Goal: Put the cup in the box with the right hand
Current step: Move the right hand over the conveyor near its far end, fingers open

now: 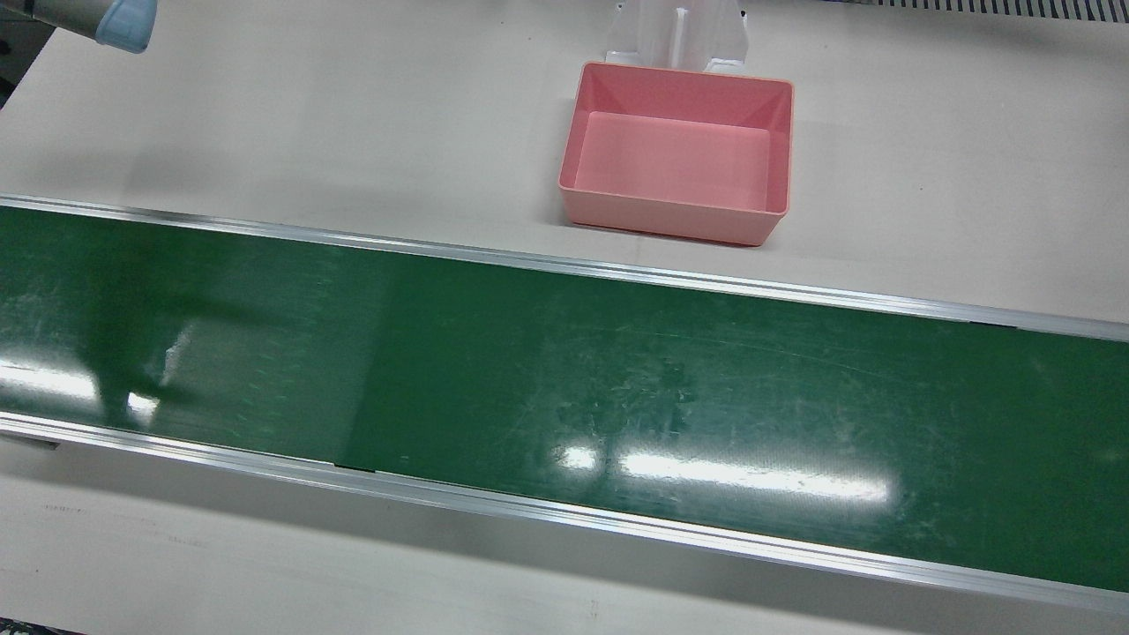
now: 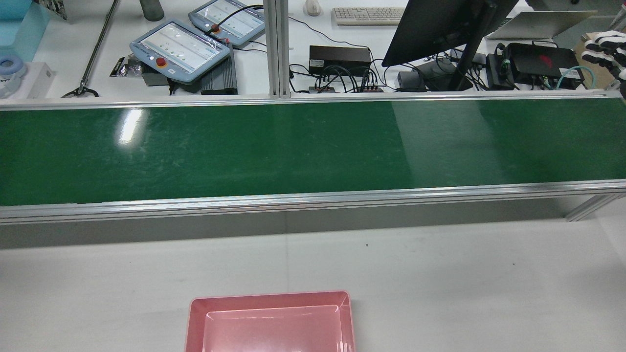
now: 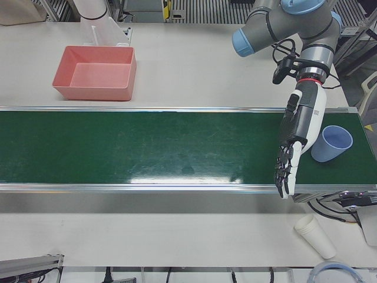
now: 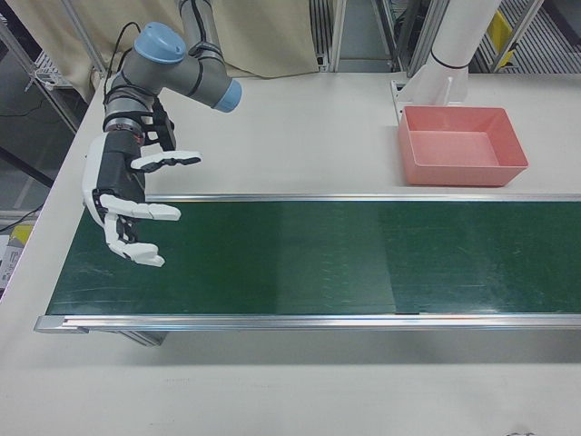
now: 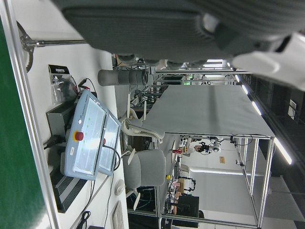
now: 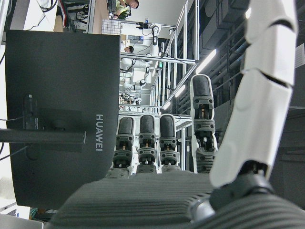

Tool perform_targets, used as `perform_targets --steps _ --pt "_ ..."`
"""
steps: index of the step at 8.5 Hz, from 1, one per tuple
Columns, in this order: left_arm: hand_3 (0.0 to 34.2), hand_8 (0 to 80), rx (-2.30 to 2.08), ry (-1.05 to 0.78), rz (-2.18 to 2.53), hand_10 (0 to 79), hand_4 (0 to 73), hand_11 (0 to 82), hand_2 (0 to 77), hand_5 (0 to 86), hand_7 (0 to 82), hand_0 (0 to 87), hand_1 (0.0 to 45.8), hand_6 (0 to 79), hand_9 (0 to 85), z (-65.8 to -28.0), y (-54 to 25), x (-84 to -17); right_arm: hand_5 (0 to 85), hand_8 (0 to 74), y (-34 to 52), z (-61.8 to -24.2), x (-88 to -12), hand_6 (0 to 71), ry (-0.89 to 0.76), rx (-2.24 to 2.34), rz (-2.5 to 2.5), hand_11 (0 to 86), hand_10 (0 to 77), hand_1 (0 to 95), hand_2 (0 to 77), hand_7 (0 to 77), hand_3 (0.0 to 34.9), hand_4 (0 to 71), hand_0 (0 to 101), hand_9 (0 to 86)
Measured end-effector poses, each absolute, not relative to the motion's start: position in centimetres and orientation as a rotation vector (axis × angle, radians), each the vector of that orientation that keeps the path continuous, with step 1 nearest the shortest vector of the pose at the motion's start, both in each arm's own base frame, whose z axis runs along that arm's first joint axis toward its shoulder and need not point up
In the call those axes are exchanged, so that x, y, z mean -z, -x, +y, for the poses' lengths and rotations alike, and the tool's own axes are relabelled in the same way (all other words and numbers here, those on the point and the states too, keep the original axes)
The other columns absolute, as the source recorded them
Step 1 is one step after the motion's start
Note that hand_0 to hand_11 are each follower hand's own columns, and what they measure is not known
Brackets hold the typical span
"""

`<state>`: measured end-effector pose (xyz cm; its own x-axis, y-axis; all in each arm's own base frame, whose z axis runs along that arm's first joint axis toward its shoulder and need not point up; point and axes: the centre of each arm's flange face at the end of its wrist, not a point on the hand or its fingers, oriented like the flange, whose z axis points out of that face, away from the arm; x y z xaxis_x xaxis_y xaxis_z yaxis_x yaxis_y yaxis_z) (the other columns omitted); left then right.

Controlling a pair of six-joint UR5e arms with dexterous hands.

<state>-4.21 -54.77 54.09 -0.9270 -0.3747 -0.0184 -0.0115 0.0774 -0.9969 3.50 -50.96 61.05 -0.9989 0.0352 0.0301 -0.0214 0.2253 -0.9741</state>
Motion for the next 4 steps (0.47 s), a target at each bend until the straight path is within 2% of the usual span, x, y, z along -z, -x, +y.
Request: perform_targets --steps 1,2,3,4 --pt "0.0 0.0 1.928 0.388 2.088 0.0 1.1 0.0 0.5 0.5 0.5 0.0 0.5 0.5 0.0 -54.8 4.2 -54.1 9.3 18.0 -2.1 -51.9 -60.3 11.4 0.014 -1.918 -2.413 26.7 17.5 23.5 10.9 43.1 0.0 32.7 55 30.5" --pt "0.0 0.0 1.927 0.388 2.088 0.0 1.1 0.0 0.5 0.5 0.5 0.0 0.5 0.5 0.0 -54.8 4.2 -54.1 8.7 16.9 2.0 -53.6 -58.3 10.4 0.018 -1.892 -2.402 21.8 13.1 23.5 12.5 39.3 0.0 36.0 59 27.8" --pt "0.0 0.0 1.927 0.388 2.089 0.0 1.1 0.0 0.5 0.5 0.5 0.0 0.5 0.5 0.0 -54.8 4.2 -54.0 8.7 16.9 7.1 -54.7 -56.2 10.4 0.027 -1.879 -2.393 18.5 11.4 24.5 15.3 36.0 0.0 36.0 61 27.8" --pt "0.0 0.0 1.926 0.388 2.090 0.0 1.1 0.0 0.5 0.5 0.5 0.0 0.5 0.5 0.0 -54.8 4.2 -54.0 8.7 16.9 11.1 -54.7 -54.5 10.4 0.030 -1.871 -2.384 18.5 11.4 24.5 15.3 36.0 0.0 36.0 61 27.8"
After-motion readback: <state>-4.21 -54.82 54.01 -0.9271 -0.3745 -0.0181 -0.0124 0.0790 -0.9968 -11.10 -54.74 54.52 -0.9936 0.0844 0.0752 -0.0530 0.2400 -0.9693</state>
